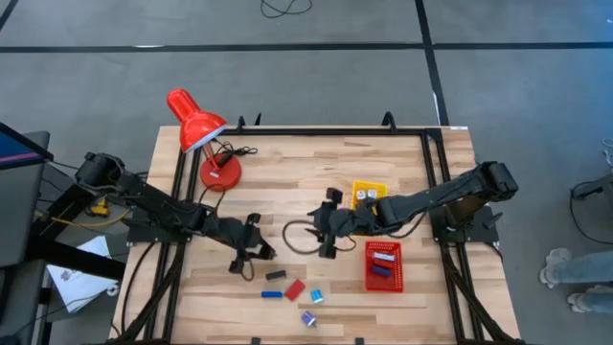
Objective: Pick & Place Office items
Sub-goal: Put the black charger adapter into the yellow bin
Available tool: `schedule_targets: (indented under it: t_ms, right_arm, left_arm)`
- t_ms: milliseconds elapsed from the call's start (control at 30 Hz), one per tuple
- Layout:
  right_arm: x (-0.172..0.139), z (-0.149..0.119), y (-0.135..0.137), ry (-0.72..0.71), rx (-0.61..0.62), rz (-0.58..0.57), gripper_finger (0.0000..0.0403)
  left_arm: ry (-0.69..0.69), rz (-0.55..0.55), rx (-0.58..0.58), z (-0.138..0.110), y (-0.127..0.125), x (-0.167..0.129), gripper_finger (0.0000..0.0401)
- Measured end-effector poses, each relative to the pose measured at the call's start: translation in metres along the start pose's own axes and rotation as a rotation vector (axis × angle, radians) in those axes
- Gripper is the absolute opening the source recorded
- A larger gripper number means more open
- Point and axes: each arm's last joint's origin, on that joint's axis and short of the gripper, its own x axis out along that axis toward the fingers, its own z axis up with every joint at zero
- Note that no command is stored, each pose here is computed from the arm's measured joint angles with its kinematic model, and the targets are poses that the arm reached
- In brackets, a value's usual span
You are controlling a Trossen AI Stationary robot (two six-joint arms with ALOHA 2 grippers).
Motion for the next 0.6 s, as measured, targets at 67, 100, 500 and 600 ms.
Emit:
schedule_targets:
  t_ms: [67, 100, 500, 600]
  right_arm:
    - [0.011, 0.001, 0.01, -0.046, -0.066, 0.037, 0.0185]
    - [0.015, -0.002, 0.014, -0.043, -0.12, 0.056, 0.0185]
    - [0.044, -0.004, 0.048, -0.231, -0.326, 0.226, 0.0268]
    - [0.039, 0.001, 0.053, -0.285, -0.319, 0.237, 0.0295]
  left_arm:
    - [-0.053, -0.077, -0.107, 0.007, 0.0, 0.0, 0.0146]
    - [-0.079, -0.12, -0.147, 0.01, 0.0, 0.0, 0.0149]
    - [-0.205, -0.324, -0.306, 0.026, -0.005, -0.004, 0.0154]
    - [-0.207, -0.326, -0.332, 0.027, -0.005, -0.004, 0.0155]
